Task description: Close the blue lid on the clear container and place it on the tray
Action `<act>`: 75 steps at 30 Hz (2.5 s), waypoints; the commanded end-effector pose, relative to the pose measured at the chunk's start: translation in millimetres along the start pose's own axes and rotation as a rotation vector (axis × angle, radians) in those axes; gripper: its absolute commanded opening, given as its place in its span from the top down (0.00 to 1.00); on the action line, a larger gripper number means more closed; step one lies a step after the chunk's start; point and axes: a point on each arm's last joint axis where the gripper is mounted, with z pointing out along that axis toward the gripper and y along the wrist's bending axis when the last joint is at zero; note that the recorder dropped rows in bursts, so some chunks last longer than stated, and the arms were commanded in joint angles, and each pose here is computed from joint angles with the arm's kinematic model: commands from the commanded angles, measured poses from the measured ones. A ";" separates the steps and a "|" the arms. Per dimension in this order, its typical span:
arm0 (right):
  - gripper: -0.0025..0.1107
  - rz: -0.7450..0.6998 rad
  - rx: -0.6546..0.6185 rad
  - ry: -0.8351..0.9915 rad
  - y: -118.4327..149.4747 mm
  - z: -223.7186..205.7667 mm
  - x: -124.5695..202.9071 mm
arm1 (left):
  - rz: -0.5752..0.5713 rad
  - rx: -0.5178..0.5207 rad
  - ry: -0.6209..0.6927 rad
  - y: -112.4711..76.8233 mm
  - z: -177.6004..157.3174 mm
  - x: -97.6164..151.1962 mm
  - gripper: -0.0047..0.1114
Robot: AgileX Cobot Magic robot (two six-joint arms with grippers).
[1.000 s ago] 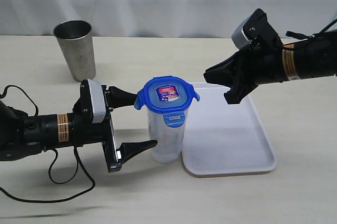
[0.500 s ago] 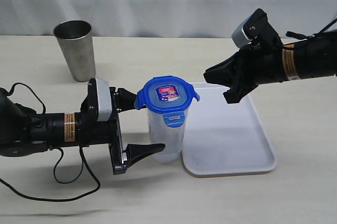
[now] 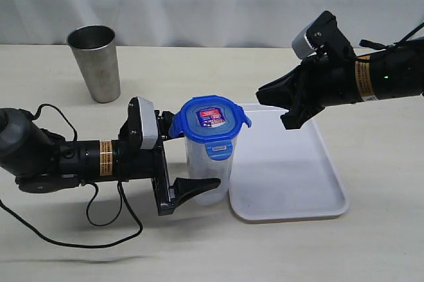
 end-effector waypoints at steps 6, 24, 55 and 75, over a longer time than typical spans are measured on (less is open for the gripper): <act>0.94 -0.001 0.000 -0.003 1.4 -2.3 -0.8 | -0.024 -0.016 -0.012 0.5 5.2 1.2 0.18; 0.71 0.225 0.152 -0.074 -6.1 -24.9 -29.2 | -0.063 -0.012 0.047 -6.4 13.7 3.7 0.76; 0.57 0.393 -0.144 0.104 1.8 -4.0 -166.5 | -0.138 -0.245 0.040 42.2 -32.6 18.0 0.96; 0.55 0.343 -0.143 0.376 31.5 70.4 -131.6 | -0.135 -0.238 0.030 41.7 -32.4 17.0 0.96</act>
